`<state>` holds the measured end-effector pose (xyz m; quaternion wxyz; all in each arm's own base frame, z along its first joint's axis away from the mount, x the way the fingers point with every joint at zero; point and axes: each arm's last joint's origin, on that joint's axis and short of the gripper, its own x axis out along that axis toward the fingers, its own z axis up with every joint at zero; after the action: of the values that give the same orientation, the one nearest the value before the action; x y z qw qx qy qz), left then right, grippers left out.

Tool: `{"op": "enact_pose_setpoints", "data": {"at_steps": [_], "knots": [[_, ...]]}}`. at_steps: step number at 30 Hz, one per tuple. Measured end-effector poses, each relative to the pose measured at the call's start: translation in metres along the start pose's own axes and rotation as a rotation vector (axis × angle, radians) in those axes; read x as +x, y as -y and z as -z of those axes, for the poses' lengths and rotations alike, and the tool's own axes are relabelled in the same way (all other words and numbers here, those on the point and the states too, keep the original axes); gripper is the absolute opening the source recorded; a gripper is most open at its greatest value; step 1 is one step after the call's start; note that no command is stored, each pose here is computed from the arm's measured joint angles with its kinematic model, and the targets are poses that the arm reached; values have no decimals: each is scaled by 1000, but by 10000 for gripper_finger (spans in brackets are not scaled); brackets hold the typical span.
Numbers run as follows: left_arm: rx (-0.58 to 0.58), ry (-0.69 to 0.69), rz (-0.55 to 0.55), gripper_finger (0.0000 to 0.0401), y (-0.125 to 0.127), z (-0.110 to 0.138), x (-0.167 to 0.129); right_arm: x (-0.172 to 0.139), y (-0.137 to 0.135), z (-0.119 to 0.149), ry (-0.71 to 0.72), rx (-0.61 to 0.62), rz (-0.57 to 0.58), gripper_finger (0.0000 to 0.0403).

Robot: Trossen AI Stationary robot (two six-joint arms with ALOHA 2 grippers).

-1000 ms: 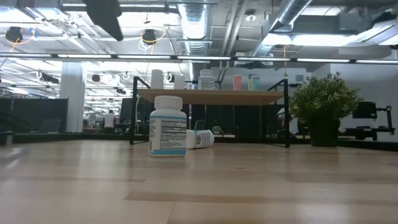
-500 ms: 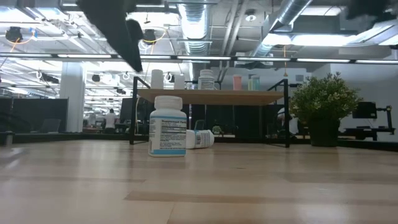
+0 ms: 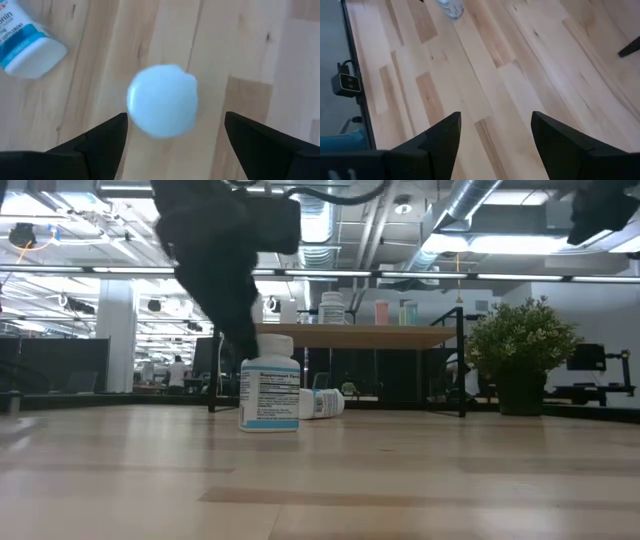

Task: Pick and place medicine bottles onto shelf by color
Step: Put the bottom white medicine bottle on the shelf aligned with the other white medicine bottle

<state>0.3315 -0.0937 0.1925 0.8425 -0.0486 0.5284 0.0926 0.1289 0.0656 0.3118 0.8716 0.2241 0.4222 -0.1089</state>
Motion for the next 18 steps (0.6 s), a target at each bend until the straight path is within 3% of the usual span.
{"op": "enact_pose_setpoints", "data": {"at_steps": [5,11,18], "knots": [[-15,30,-49,320,-7,-4,1,0,-1,-1,6,0,-9,265],[27,40,-9,309,-5,-8,11,0,0,-1,6,-2,-8,265],[-17,52,-10,286,-3,-9,17,0,0,0,1,-6,-2,265]]}}
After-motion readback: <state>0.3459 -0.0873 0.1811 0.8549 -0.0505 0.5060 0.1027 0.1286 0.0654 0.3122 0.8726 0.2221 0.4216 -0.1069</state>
